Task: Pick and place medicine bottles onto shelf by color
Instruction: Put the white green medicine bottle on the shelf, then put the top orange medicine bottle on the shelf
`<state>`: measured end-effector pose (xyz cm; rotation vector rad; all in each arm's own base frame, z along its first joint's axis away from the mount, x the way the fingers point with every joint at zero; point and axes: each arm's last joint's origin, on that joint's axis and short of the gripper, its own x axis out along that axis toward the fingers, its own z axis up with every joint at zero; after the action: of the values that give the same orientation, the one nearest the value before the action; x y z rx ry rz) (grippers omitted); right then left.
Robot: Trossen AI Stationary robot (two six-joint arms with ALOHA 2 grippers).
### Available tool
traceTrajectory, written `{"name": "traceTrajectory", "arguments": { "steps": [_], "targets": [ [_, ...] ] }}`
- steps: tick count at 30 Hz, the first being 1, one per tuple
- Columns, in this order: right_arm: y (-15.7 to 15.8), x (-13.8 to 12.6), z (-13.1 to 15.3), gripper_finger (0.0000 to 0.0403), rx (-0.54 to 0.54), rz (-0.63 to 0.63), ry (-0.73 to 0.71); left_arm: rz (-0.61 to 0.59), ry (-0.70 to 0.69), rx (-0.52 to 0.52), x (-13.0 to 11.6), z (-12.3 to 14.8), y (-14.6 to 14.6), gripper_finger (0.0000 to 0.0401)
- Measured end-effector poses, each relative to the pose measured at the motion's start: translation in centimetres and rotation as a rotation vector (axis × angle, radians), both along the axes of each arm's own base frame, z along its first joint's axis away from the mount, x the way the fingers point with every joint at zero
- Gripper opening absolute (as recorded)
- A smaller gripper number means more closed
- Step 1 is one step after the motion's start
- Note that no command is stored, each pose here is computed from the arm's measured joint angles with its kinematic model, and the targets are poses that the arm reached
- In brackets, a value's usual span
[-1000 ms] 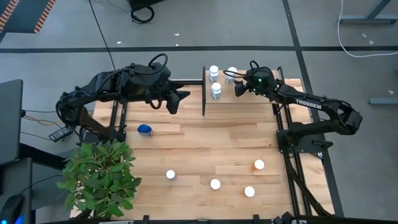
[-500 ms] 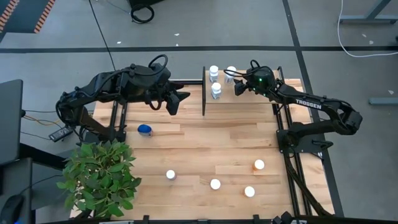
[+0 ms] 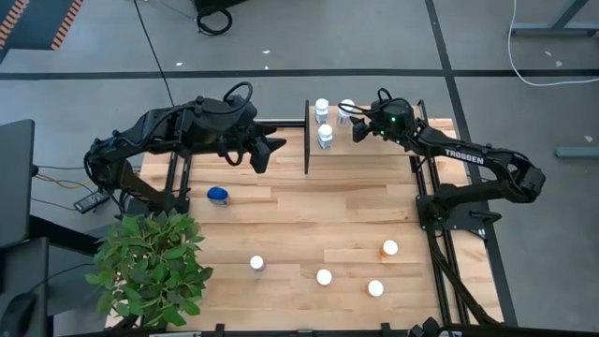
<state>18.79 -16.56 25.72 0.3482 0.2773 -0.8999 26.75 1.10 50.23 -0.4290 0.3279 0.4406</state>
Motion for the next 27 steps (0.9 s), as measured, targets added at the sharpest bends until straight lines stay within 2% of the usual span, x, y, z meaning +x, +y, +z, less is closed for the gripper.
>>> {"name": "traceTrajectory", "arguments": {
  "steps": [4,9,12,17,22,27],
  "targets": [
    [0.1,0.0,-0.1,0.0269,0.031,0.017,-0.018,-0.016,0.004,0.000,0.0,0.0,-0.4,0.0231],
    [0.5,0.0,-0.4,0.0269,0.144,0.078,-0.059,-0.029,0.037,0.002,-0.1,-0.3,-0.7,0.0231],
    [0.8,-0.3,0.0,0.0269,0.197,0.104,0.001,-0.025,0.052,-0.005,-0.2,-0.5,-0.7,0.0231],
    [1.2,-0.7,3.4,0.0269,0.198,0.126,0.082,-0.028,0.044,-0.021,-0.2,-0.4,-1.0,0.0231],
    [2.0,-1.0,8.2,0.0269,0.217,0.148,0.099,-0.028,0.094,-0.016,-0.4,-0.8,-1.0,0.0231],
    [4.3,-1.4,10.8,0.0269,0.347,0.176,0.140,-0.008,0.197,-0.013,-1.0,-1.6,-0.4,0.0231]
  ]
}}
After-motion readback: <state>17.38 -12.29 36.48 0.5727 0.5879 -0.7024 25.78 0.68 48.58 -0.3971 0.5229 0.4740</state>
